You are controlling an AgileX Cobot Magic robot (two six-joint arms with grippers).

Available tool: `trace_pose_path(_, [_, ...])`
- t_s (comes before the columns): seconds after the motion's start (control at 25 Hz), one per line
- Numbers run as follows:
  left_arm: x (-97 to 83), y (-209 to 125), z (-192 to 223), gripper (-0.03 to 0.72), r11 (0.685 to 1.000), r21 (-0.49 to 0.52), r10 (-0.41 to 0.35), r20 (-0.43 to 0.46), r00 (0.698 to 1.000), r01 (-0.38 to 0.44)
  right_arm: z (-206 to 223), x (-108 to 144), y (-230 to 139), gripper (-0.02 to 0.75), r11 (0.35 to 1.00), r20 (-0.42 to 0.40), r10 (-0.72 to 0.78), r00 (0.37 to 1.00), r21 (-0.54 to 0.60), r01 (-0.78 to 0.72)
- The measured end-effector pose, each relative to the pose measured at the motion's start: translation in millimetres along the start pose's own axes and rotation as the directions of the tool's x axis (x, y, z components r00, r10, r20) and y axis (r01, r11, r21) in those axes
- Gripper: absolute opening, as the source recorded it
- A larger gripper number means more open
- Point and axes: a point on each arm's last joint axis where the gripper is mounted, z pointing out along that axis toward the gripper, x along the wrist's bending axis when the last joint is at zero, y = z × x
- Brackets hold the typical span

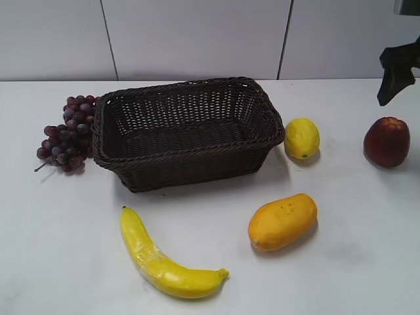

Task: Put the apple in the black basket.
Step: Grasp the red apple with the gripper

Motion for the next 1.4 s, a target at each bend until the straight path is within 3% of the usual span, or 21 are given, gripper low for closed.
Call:
trace_pose_path(0.28, [0.0, 0, 0, 0.235, 1.000, 0.000, 0.000, 0.000, 1.000, 0.000, 42, -13, 2, 0.594, 0.995, 0.060, 0.002, 0.998, 0.104, -0.008])
trace_pose_path(0.6, [0.0, 0, 0, 0.235, 1.000, 0.000, 0.000, 0.000, 1.000, 0.000, 58, -17, 10, 0.594, 0.999, 0.070, 0.002, 0.998, 0.041, -0.005])
trace_pose_path(0.92, [0.0, 0, 0, 0.235, 1.000, 0.000, 0.000, 0.000, 1.000, 0.000, 97, -20, 9, 0.594, 0.996, 0.073, -0.003, 0.997, 0.087, -0.004])
trace_pose_path(1.4, [0.0, 0, 0, 0.235, 1.000, 0.000, 0.000, 0.000, 1.000, 0.000, 101, -20, 12, 0.569, 0.996, 0.076, 0.007, 0.997, 0.085, -0.013])
